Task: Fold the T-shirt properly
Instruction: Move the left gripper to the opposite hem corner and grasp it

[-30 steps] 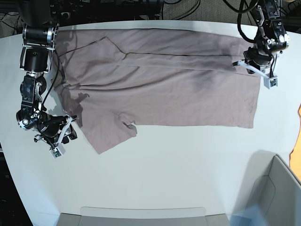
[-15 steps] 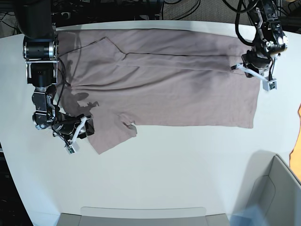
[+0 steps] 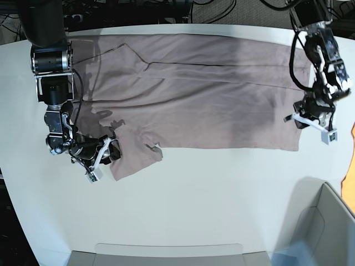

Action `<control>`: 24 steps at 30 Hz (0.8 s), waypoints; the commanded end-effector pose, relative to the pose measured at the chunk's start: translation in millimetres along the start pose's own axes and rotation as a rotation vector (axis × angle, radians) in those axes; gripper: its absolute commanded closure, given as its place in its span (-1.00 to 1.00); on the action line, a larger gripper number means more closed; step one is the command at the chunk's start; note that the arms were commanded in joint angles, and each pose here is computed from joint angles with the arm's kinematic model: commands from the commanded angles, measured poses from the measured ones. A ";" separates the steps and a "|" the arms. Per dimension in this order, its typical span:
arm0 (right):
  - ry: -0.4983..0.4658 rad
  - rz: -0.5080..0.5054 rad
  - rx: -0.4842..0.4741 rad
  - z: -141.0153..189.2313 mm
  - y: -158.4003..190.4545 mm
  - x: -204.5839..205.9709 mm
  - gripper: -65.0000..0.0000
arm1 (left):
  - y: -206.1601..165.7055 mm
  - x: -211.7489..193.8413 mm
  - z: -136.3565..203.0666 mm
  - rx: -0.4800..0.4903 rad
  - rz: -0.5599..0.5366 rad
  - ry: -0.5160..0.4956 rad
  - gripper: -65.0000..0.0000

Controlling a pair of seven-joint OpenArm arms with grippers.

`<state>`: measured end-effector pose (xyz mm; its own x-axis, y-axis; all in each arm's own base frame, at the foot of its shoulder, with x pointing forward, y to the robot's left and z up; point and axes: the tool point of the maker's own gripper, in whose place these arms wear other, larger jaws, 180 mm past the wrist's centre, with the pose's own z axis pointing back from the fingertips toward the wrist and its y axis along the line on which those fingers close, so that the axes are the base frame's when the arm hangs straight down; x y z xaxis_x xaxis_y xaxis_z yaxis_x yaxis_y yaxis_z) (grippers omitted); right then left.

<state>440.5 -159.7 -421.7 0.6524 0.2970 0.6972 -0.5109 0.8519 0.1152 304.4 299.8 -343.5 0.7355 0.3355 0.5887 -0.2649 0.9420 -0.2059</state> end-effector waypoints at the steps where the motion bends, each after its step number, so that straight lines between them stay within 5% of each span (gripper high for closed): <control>1: 0.049 0.028 -0.020 4.4 -8.4 -3.1 0.37 | 7.7 29.7 -0.7 -0.011 0.018 -0.052 0.52; 4: 0.052 0.027 -0.020 4.7 -8.7 -5.2 0.37 | 31.4 47.3 -26.8 -0.018 0.134 -0.031 0.52; 10: 0.055 0.026 -0.021 4.9 -8.9 -7.2 0.37 | 34.9 57.8 -60.4 0.041 0.004 0.029 0.52; 18: 0.053 0.026 -0.016 3.5 -6.6 -6.4 0.37 | 34.3 47.9 -90.3 0.050 0.082 0.078 0.52; 24: 0.053 0.024 -0.018 4.1 -7.6 -6.5 0.37 | 33.8 28.1 -105.4 0.076 0.029 0.124 0.52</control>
<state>439.4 -160.3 -422.5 0.6541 0.2940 0.6969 -0.5094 0.8523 0.1185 374.5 335.9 -427.3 0.8076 0.3702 0.4591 -0.3347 0.9286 -0.1600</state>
